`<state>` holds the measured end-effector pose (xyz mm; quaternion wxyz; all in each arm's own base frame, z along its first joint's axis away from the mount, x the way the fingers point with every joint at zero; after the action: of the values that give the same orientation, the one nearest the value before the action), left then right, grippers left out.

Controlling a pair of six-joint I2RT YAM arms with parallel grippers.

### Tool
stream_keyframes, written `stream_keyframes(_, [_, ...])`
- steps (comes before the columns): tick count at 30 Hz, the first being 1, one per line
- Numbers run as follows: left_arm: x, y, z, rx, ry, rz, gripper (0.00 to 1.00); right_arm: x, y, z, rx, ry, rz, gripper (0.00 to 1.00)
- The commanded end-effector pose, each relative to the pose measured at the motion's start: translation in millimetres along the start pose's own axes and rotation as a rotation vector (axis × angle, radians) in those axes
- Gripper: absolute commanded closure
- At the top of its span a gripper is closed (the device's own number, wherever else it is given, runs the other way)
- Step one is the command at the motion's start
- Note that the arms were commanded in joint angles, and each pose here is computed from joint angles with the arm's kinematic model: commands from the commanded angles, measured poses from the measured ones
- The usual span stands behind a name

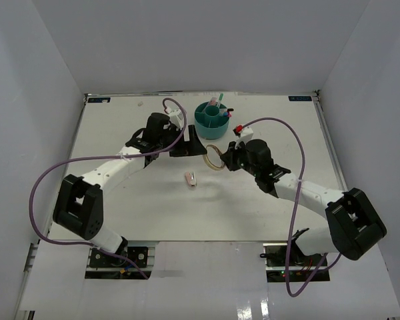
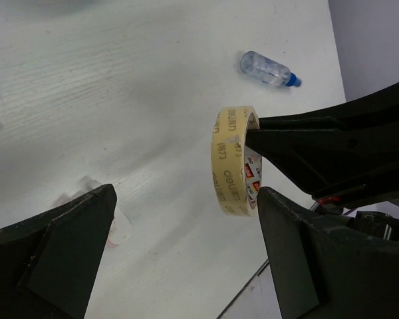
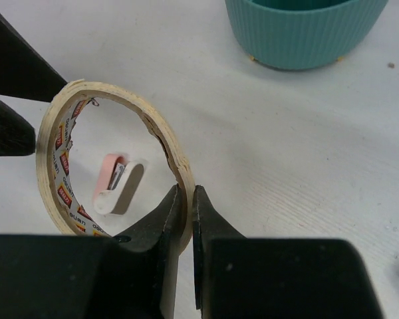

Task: Sort the stationery into containers
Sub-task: Pick up the stationery from the center of the board, then place the stationery in the storage box.

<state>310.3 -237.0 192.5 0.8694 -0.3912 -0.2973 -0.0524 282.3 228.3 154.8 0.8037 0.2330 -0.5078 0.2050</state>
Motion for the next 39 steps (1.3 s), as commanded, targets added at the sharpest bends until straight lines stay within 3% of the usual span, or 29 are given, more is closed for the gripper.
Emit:
stream_keyframes(1, [12.4,-25.6,5.5,-0.073,-0.017,0.034,0.02,18.4,9.8,6.5,0.072,-0.109,0.040,0.92])
stream_keyframes(7, [11.7,-42.9,0.2,-0.104,0.009,0.041,0.05,21.0,10.2,10.5,0.069,-0.134,0.045,0.92])
stream_keyframes(12, [12.6,-47.5,-7.8,-0.099,0.032,0.063,0.24,19.8,9.4,11.1,0.067,-0.136,0.043,0.92])
stream_keyframes(19, [6.5,-47.3,-17.2,-0.080,0.078,0.084,0.39,19.6,8.6,11.6,0.061,-0.141,0.041,0.92])
stream_keyframes(21, [5.2,-48.0,-18.3,-0.079,0.082,0.083,0.46,18.6,8.2,11.6,0.059,-0.139,0.042,0.92])
stream_keyframes(26, [8.8,-53.1,-17.3,-0.088,0.073,0.069,0.73,18.6,7.9,12.2,0.056,-0.139,0.040,0.87])
stream_keyframes(31, [16.1,-56.4,-13.8,-0.079,0.038,0.046,0.83,24.3,5.4,17.8,0.025,-0.138,0.027,0.58])
stream_keyframes(32, [18.4,-54.9,-13.2,-0.060,0.023,0.043,0.88,28.3,5.6,21.4,0.018,-0.133,0.023,0.43])
stream_keyframes(35, [26.0,-53.0,-8.8,-0.011,-0.013,0.026,0.93,32.9,0.4,30.0,-0.045,-0.083,-0.009,0.19])
stream_keyframes(39, [48.3,-42.5,-3.0,0.138,-0.127,0.000,0.94,43.4,-6.1,52.7,-0.117,-0.112,-0.029,0.02])
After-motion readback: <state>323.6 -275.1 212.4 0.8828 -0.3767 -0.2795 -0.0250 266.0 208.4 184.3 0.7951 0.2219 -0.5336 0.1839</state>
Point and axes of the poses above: each gripper's point midway between its finger pads, its own z axis back along the fingers, its own y axis along the line the jaws close on, x = y × z, the point moved 5 cm from there along z, back along the fingers, and after that the axes turned 5 degrees about z, right-handed, at the moved point
